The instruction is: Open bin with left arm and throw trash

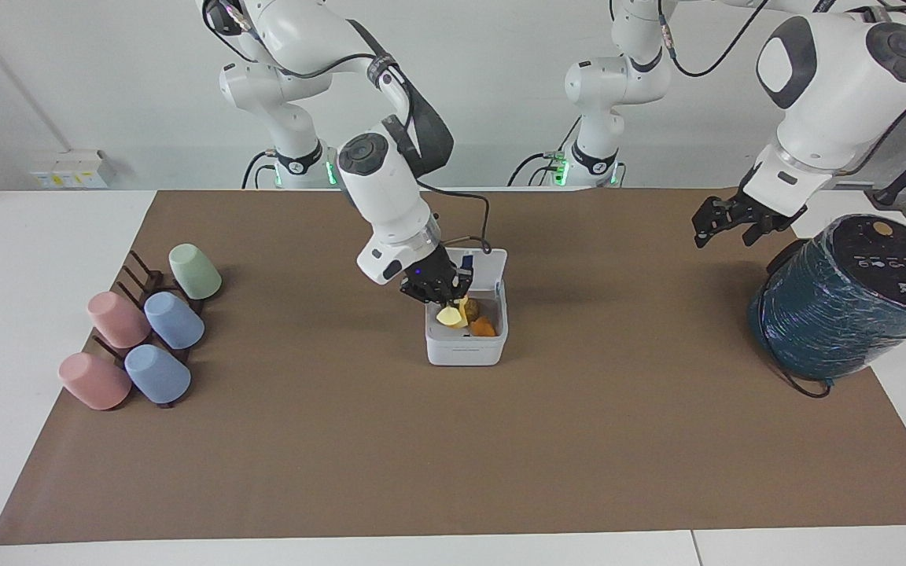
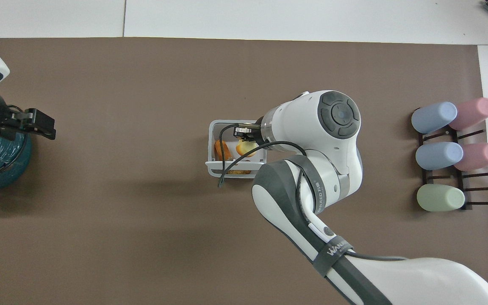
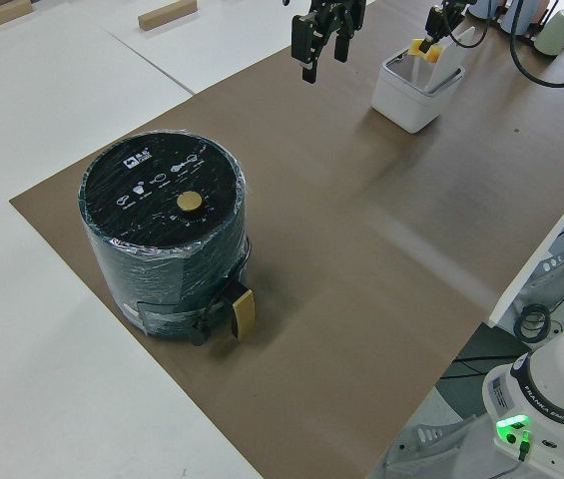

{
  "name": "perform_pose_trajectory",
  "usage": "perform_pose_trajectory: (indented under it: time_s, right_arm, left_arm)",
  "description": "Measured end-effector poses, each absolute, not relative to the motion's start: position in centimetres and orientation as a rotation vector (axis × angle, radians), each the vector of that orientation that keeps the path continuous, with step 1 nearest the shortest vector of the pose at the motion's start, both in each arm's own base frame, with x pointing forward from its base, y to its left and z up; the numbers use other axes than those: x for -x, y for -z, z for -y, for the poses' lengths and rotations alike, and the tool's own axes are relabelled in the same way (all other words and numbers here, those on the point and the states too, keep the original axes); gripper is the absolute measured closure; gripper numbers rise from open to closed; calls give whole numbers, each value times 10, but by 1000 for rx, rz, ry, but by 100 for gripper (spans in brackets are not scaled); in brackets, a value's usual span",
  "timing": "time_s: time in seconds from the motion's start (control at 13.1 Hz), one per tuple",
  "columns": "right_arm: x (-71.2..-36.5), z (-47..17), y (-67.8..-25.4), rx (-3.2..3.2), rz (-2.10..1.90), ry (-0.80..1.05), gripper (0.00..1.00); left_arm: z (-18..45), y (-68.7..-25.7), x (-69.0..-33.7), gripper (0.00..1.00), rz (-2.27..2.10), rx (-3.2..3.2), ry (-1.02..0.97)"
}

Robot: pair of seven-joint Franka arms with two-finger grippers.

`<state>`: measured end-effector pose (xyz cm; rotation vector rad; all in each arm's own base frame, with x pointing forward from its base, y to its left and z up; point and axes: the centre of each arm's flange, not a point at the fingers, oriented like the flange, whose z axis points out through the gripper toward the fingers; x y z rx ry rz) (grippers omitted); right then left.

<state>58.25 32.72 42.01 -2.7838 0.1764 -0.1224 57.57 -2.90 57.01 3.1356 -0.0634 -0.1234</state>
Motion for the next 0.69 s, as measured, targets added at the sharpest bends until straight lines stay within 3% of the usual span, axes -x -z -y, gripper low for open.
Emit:
perform_pose_trajectory:
  time_s: [0.38, 0.46, 0.53, 0.69]
  right_arm:
    - [-583, -329, -423, 2780, -173, 131, 21]
    - [-583, -329, -424, 2778, -173, 135, 9]
    - [-583, -329, -425, 2777, -173, 139, 0]
    - [-583, -329, -426, 2774, -176, 144, 0]
  left_arm:
    - [29, -577, -570, 10, 68, -3138, 40]
    - [30, -578, -570, 1, 70, -3138, 32]
    - [30, -578, -570, 0, 71, -3138, 32]
    - [30, -579, -569, 0, 72, -3138, 31]
